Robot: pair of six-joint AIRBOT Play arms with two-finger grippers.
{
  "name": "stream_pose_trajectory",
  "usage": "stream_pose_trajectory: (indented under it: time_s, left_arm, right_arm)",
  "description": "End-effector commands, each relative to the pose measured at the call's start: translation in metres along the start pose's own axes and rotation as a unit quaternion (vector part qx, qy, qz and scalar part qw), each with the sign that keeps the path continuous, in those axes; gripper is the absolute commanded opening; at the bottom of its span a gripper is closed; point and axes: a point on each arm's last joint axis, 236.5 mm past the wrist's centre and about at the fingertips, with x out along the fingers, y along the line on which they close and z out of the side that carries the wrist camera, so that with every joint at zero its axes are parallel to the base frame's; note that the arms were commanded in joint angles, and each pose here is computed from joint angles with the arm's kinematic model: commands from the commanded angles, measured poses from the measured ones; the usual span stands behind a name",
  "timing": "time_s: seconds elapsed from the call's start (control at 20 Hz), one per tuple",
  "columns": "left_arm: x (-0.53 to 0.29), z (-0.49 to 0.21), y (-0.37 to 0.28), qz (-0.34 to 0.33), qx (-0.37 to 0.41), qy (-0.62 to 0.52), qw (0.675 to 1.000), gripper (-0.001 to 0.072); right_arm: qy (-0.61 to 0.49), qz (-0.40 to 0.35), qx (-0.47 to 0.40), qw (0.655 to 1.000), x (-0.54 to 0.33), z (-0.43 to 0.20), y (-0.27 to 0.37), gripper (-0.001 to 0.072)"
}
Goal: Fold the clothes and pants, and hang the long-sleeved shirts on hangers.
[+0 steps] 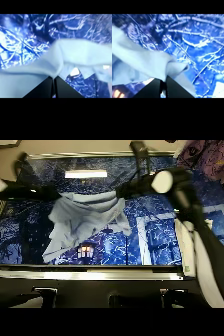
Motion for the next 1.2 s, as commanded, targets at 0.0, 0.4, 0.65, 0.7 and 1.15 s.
stream_pose_trajectory:
  time_s: [0.0, 0.4, 0.65, 0.7, 1.15]
  left_arm:
    - [0.124, -0.037, 0.032, 0.001, -0.036, 0.076, 0.996, 0.0015]
    - [0.099, -0.032, 0.054, -0.024, -0.098, 0.088, 0.991, 0.0622]
    - [-0.040, 0.001, 0.095, 0.015, -0.116, -0.003, 0.993, 0.0622]
    - [-0.061, -0.006, 0.106, 0.034, -0.120, -0.009, 0.992, 0.0622]
    - [-0.075, -0.152, 0.157, 0.072, -0.274, 0.018, 0.959, 0.0619]
  right_arm:
    - [0.055, -0.012, 0.077, 0.995, 0.104, -0.039, -0.027, 0.0032]
    - [0.046, 0.001, 0.123, 0.991, 0.091, -0.027, -0.034, 0.0475]
    - [0.057, -0.048, 0.107, 0.991, -0.019, -0.024, -0.132, 0.0497]
    - [0.078, -0.043, 0.120, 0.989, -0.030, -0.038, -0.150, 0.0494]
    - [0.126, 0.150, 0.268, 0.943, 0.037, -0.147, -0.128, 0.0479]
